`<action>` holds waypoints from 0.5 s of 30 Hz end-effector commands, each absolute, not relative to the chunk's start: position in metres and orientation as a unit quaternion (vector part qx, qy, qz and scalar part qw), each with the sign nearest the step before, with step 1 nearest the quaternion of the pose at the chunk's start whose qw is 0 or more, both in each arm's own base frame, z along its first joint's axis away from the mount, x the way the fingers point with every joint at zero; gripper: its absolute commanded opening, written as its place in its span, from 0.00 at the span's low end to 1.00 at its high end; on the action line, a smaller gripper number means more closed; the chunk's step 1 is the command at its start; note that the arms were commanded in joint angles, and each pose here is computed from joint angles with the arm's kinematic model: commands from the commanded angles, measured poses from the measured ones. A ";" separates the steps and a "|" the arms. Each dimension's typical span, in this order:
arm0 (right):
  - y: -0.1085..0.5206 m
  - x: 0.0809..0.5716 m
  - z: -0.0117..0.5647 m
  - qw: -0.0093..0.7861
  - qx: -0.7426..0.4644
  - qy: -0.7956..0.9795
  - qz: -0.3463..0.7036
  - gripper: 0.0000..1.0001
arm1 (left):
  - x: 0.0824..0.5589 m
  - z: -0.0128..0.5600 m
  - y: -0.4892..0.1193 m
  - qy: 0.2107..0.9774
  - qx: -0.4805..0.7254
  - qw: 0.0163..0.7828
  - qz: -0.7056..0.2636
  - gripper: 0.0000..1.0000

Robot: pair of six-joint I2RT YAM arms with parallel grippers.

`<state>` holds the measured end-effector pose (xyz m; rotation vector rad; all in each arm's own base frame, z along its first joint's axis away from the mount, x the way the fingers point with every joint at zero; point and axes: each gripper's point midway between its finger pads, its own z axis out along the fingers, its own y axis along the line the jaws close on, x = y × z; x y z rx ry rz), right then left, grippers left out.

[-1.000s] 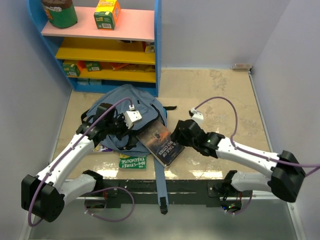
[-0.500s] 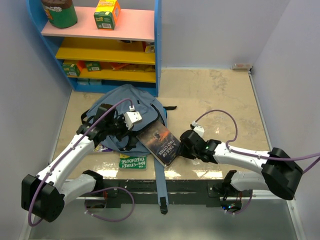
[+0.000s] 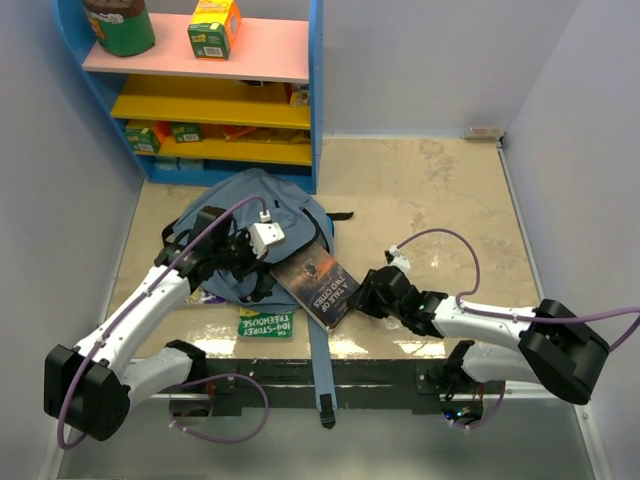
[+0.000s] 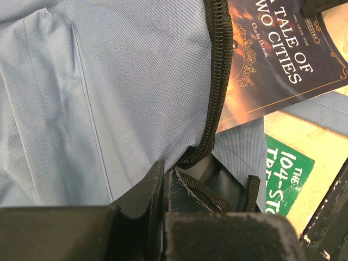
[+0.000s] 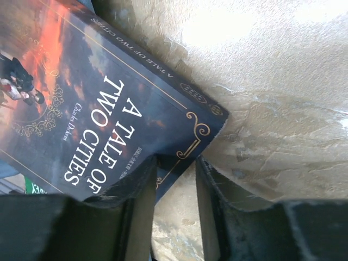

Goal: Pack the student bag
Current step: Place the book in the student bag.

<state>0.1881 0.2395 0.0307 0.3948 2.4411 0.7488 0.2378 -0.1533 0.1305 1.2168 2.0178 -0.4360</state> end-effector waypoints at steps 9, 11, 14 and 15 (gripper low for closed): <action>0.284 0.235 0.127 0.380 0.126 0.831 0.386 0.29 | 0.223 0.139 -0.170 0.761 0.515 0.350 -0.181 0.00; 0.291 0.240 0.131 0.381 0.122 0.828 0.392 0.28 | 0.217 0.137 -0.176 0.758 0.525 0.343 -0.182 0.00; 0.307 0.249 0.140 0.383 0.112 0.823 0.405 0.27 | 0.210 0.135 -0.184 0.753 0.533 0.337 -0.189 0.00; 0.312 0.251 0.135 0.383 0.106 0.826 0.401 0.27 | 0.208 0.135 -0.187 0.750 0.537 0.335 -0.192 0.00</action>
